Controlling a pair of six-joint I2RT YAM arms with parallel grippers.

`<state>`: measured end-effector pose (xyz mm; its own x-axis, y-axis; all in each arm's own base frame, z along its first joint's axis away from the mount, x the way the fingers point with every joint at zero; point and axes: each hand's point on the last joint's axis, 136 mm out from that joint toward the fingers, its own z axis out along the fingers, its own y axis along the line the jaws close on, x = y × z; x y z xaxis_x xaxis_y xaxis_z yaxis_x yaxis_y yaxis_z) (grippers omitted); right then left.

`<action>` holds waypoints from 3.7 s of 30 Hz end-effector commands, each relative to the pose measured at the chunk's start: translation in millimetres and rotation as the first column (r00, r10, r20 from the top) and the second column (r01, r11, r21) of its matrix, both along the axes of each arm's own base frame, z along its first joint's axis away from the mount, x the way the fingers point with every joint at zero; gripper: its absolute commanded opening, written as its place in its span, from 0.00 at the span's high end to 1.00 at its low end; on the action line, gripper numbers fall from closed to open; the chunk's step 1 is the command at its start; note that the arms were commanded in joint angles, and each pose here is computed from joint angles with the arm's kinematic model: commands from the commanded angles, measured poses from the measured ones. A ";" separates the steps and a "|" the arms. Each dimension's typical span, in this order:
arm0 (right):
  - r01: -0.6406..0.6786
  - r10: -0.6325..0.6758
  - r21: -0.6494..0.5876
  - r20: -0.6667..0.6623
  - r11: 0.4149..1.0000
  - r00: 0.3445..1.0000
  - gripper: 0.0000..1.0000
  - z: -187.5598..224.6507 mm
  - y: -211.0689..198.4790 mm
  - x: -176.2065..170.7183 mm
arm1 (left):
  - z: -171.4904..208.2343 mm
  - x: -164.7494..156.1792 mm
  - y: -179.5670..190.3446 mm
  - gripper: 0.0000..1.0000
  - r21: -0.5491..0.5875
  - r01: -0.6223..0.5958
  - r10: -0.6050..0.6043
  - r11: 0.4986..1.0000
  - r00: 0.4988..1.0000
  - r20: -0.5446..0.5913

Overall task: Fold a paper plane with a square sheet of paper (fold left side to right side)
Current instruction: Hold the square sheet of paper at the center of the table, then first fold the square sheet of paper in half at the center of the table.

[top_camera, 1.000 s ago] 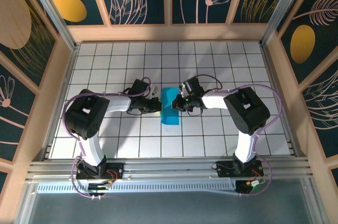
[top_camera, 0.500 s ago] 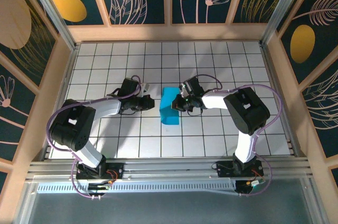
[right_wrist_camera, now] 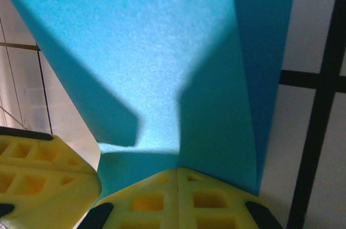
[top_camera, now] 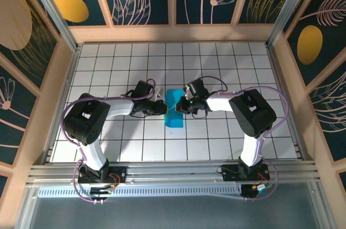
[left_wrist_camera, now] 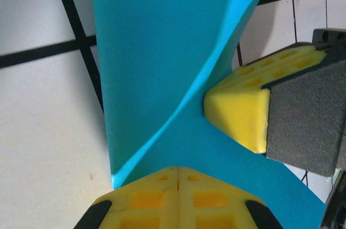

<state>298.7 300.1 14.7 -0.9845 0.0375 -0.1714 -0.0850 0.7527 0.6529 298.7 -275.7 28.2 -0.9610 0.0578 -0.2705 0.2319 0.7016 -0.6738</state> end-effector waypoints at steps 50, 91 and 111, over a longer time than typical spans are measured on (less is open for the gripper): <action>-0.018 0.010 0.086 0.088 0.996 0.996 1.00 33.6 36.7 38.7 | -49.5 -3.9 14.2 1.00 0.152 0.014 0.000 0.988 0.996 -0.090; 0.040 -0.045 -0.113 -0.049 0.993 0.998 1.00 -41.0 -2.5 22.8 | -36.3 -98.2 36.2 1.00 0.123 0.053 -0.029 0.991 0.981 -0.194; 0.005 -0.010 -0.125 -0.042 0.992 0.999 1.00 -40.6 0.4 21.2 | 23.3 -28.5 -5.7 1.00 -0.005 0.060 -0.061 0.998 0.996 -0.063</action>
<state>330.1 333.4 17.7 -0.9789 0.0170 -0.2037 -0.1295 0.7196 0.6822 276.8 -279.7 64.1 -0.9621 0.0829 -0.2597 0.2426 0.6947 -0.6772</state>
